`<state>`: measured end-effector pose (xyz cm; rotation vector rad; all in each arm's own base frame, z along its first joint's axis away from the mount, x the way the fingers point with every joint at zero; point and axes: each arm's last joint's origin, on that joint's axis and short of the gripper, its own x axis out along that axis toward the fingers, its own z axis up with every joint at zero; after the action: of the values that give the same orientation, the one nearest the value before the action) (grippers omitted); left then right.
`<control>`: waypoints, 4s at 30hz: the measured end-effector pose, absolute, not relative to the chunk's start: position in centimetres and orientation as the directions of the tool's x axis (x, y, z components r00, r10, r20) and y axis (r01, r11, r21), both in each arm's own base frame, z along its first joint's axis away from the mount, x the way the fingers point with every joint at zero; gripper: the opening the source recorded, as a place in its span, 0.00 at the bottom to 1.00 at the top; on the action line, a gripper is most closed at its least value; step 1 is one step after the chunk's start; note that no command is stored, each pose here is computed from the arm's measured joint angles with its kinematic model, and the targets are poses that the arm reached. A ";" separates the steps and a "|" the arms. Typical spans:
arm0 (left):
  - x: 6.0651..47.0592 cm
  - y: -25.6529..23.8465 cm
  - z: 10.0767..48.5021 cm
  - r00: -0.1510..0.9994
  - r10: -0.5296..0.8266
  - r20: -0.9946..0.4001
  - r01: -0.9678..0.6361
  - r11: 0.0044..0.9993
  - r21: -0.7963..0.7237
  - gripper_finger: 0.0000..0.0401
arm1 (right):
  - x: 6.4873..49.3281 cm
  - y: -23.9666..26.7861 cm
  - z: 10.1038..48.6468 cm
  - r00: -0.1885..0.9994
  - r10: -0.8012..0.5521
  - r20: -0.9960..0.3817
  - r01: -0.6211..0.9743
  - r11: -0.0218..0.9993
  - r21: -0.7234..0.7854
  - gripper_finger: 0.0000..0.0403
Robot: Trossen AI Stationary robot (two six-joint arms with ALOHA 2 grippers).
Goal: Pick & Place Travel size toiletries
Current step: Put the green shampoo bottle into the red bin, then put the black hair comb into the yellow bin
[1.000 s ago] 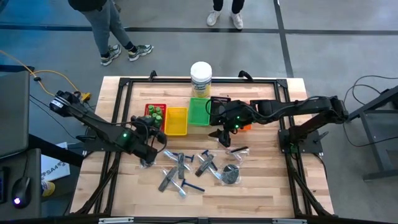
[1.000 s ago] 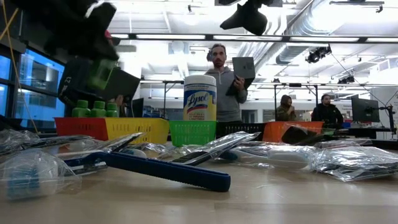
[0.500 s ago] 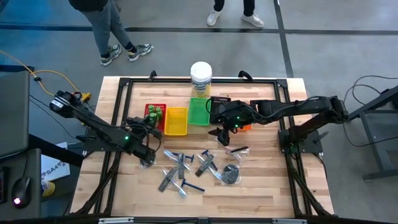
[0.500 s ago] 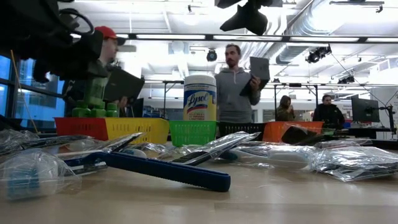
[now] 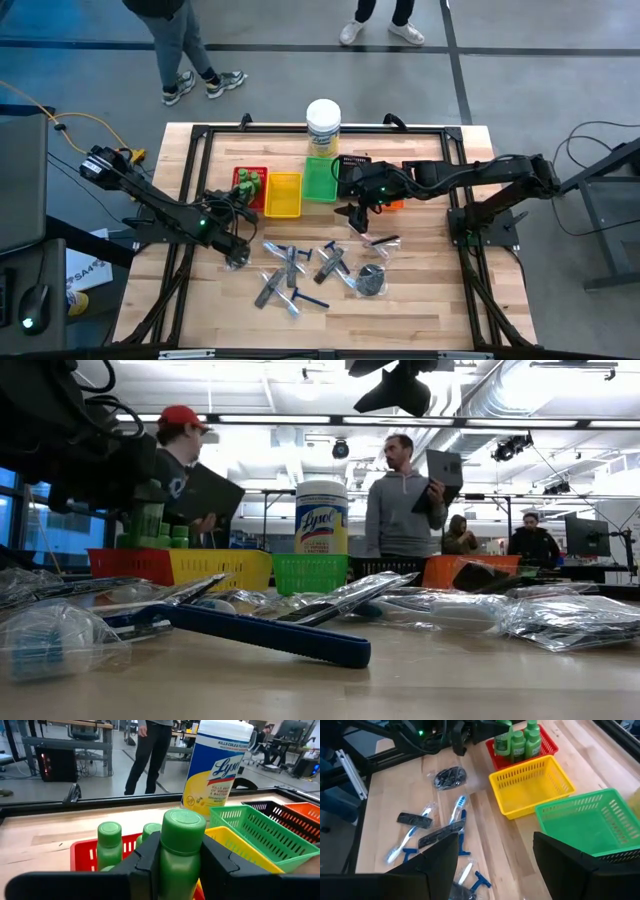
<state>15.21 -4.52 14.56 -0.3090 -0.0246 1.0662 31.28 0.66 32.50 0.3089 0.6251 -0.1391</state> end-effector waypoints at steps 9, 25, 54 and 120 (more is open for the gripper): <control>15.0 -4.4 13.7 0.494 0.860 -0.125 -0.845 0.442 -0.301 0.22 | 31.4 0.6 32.6 0.812 -0.041 -0.582 0.221 0.945 0.242 0.61; 17.1 -4.8 14.7 0.553 0.812 -0.187 -0.833 0.529 -0.163 0.22 | 31.4 0.6 32.6 0.812 -0.040 -0.583 0.221 0.945 0.242 0.61; 17.8 -2.2 14.0 0.510 0.779 -0.365 -0.848 0.527 -0.061 0.29 | 31.4 0.7 32.6 0.812 -0.032 -0.583 0.213 0.946 0.244 0.61; 18.5 -5.1 26.8 0.707 0.251 -0.662 -0.664 0.559 -0.497 0.60 | 30.5 1.4 31.6 0.731 -0.036 -0.682 0.313 0.905 0.288 0.61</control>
<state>18.45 -5.10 26.78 -0.8097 0.5700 0.5749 30.54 1.40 31.64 0.4037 0.7305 -0.1977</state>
